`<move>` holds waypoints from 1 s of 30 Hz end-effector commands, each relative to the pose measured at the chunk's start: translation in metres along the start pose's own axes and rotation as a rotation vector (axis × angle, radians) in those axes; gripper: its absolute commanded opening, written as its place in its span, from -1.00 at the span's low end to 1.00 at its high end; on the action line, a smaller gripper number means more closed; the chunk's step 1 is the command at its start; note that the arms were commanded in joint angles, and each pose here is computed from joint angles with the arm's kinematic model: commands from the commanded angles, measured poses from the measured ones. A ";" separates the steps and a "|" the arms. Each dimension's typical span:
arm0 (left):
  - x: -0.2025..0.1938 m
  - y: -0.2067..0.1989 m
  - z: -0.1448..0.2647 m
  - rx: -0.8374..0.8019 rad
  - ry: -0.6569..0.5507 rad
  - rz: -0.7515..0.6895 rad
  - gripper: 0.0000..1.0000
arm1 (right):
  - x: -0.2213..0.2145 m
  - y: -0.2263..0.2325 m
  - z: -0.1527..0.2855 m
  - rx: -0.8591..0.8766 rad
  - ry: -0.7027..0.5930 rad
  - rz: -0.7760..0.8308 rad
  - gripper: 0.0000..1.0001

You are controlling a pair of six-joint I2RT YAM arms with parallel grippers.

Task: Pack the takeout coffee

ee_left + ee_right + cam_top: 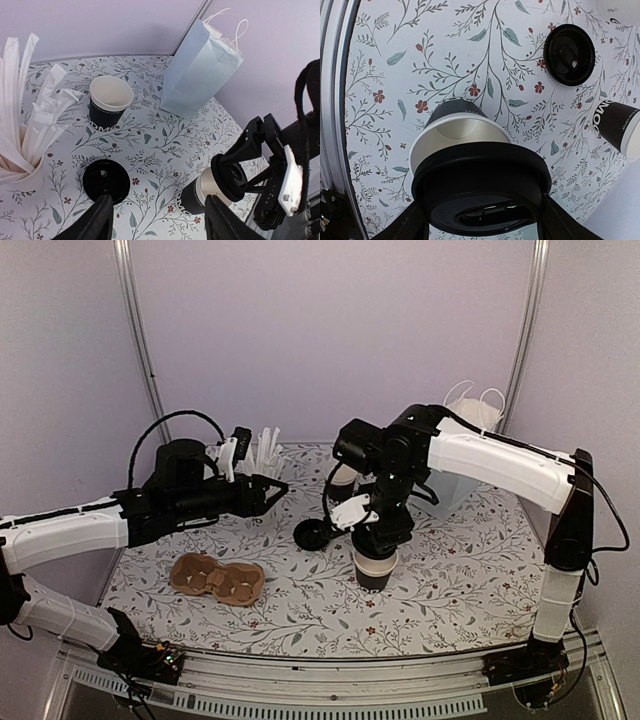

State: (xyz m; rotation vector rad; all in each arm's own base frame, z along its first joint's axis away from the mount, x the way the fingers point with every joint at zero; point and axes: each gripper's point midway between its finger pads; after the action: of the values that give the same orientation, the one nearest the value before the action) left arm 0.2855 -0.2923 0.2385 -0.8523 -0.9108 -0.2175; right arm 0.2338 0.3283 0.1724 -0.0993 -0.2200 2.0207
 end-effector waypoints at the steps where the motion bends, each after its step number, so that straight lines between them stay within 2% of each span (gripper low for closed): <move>1: 0.004 -0.007 0.002 -0.027 -0.020 -0.008 0.28 | -0.002 0.014 -0.015 0.055 0.044 0.039 0.20; 20: -0.003 -0.004 -0.003 -0.034 -0.004 0.009 0.28 | 0.002 0.018 -0.034 0.103 0.062 0.038 0.22; 30: -0.007 -0.002 -0.006 -0.034 0.007 0.012 0.27 | 0.001 0.019 -0.039 0.115 0.069 0.037 0.30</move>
State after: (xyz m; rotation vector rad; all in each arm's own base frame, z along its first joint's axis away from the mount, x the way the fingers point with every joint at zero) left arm 0.2851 -0.2965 0.2362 -0.8773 -0.8997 -0.2169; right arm 0.2276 0.3249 0.1393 -0.1167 -0.0954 2.0556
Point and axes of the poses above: each gripper's point midway between its finger pads, its own z axis back along the fingers, its own y axis along the line the jaws close on, x = y × z, and after that the axes turned 8 degrees about z, right-handed
